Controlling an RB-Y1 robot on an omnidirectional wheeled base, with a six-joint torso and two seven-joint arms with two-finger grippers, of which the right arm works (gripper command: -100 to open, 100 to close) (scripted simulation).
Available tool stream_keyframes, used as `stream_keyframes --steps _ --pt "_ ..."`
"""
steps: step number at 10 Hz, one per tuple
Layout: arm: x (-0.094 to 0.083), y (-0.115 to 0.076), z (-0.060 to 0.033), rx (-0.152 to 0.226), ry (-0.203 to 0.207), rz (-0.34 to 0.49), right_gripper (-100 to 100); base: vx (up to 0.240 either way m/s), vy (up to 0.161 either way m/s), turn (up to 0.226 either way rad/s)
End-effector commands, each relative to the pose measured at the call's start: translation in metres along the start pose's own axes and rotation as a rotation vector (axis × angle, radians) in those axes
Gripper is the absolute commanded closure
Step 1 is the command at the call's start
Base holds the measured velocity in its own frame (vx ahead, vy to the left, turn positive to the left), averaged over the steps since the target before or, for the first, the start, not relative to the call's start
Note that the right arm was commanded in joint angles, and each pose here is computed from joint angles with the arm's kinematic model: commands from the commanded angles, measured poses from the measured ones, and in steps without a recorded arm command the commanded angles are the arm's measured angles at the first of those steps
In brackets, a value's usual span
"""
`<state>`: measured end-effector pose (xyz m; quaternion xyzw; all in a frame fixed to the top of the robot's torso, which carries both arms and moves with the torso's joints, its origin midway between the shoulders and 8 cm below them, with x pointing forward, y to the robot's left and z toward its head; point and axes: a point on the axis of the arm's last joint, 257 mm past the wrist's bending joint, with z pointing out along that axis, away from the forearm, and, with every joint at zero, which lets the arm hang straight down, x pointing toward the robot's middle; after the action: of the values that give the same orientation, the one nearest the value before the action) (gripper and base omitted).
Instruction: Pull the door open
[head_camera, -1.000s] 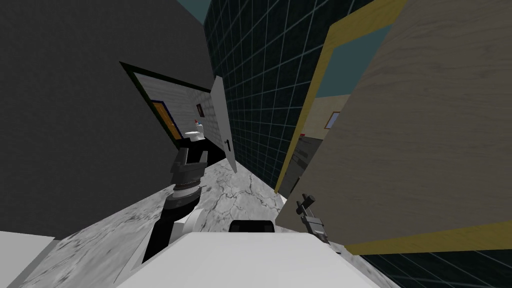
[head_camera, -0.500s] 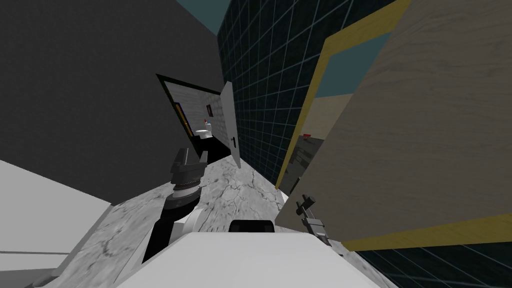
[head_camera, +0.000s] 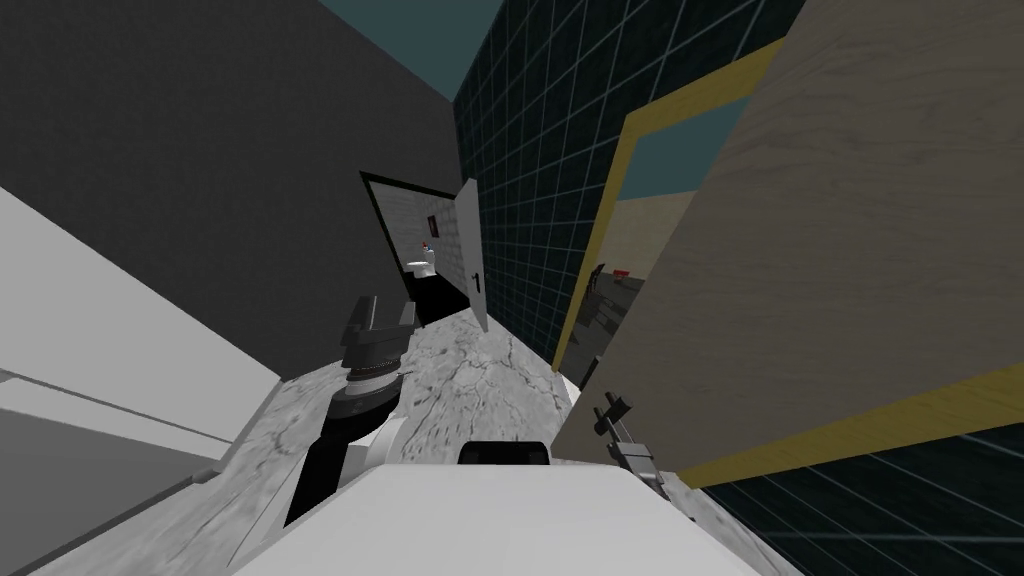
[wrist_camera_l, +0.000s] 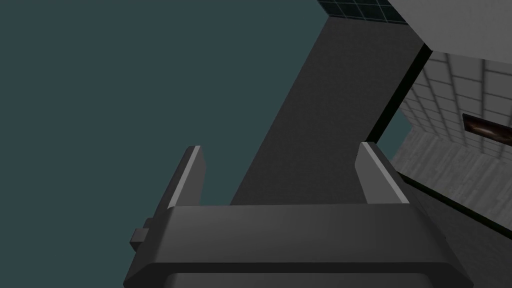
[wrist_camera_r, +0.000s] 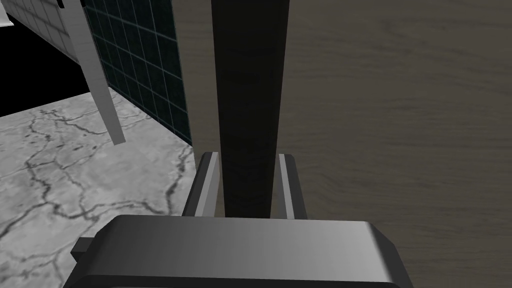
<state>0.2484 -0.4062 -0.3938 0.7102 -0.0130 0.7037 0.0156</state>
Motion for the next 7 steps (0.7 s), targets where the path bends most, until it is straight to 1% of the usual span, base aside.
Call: stream_keyframes --steps 1,2,7 --pt "0.0003 0.0002 -0.0006 0.008 0.001 0.0 100 -0.128 -0.031 0.131" --pt "0.0004 0.0003 -0.0009 0.013 0.002 0.001 100 -0.222 -0.062 0.176" --pt "0.0015 0.0011 -0.0029 0.044 0.007 0.002 100 -0.208 -0.048 0.13"
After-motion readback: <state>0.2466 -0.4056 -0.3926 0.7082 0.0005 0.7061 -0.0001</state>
